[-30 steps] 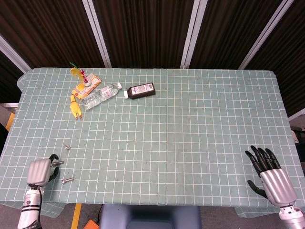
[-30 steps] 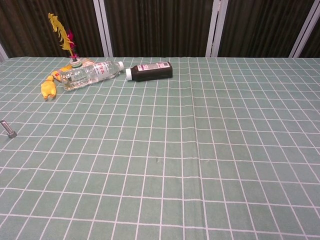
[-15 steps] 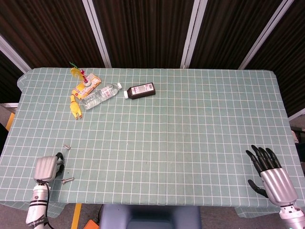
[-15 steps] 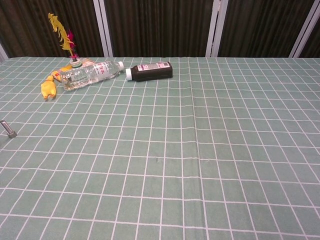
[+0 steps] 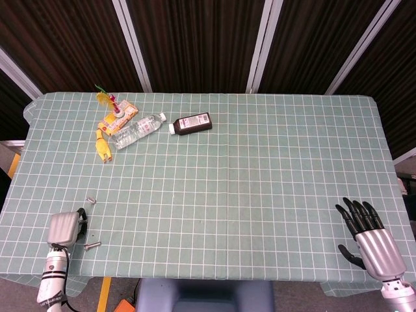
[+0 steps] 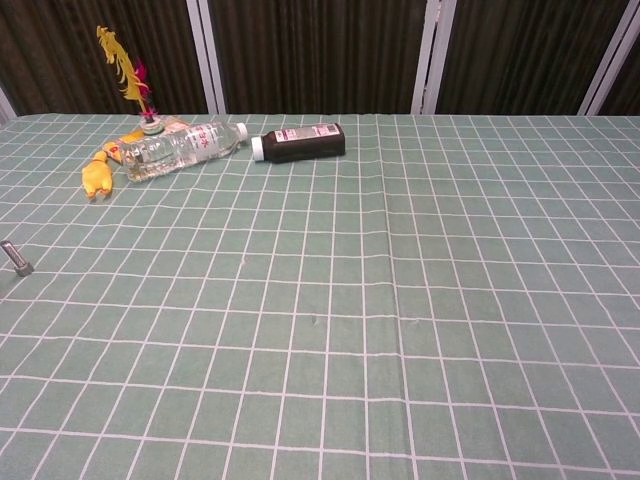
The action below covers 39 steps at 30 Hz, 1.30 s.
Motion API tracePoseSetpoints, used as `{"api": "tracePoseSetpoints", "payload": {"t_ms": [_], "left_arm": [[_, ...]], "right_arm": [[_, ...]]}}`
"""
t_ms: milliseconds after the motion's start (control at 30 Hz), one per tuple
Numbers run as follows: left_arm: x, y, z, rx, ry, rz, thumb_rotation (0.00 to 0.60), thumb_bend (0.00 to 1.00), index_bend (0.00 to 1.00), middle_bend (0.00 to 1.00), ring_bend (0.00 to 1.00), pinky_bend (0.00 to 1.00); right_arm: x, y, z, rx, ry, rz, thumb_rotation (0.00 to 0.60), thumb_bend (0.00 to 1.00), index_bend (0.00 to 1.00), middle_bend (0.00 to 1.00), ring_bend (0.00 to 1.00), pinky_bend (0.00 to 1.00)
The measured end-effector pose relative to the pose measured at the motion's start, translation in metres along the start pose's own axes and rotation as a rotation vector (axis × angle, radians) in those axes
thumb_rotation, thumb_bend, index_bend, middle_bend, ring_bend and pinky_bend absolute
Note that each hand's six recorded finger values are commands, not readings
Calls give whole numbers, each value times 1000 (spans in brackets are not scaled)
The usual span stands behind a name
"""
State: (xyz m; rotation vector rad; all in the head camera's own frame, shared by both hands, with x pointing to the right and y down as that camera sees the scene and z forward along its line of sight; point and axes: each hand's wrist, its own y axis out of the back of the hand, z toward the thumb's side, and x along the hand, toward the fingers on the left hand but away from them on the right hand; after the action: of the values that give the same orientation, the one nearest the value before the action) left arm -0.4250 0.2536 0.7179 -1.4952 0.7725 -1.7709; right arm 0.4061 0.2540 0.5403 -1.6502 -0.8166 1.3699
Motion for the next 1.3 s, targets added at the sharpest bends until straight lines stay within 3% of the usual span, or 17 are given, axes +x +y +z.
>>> {"api": "tracePoseSetpoints", "payload": {"t_ms": [300, 867, 1300], "left_arm": [[-1, 6, 1, -25, -8, 22, 600, 385, 544, 1000, 1000, 1000], [-14, 34, 1, -208, -41, 65, 600, 384, 547, 1000, 1000, 1000], [-14, 28, -5, -220, -34, 24, 600, 386, 508, 1000, 1000, 1000]], "right_arm": [[0, 0, 0, 2, 0, 0, 600, 336, 0, 0, 0, 0], [0, -1, 1, 6, 0, 4, 600, 336, 0, 0, 0, 0], [0, -1, 1, 7, 1, 4, 600, 336, 0, 0, 0, 0]]}}
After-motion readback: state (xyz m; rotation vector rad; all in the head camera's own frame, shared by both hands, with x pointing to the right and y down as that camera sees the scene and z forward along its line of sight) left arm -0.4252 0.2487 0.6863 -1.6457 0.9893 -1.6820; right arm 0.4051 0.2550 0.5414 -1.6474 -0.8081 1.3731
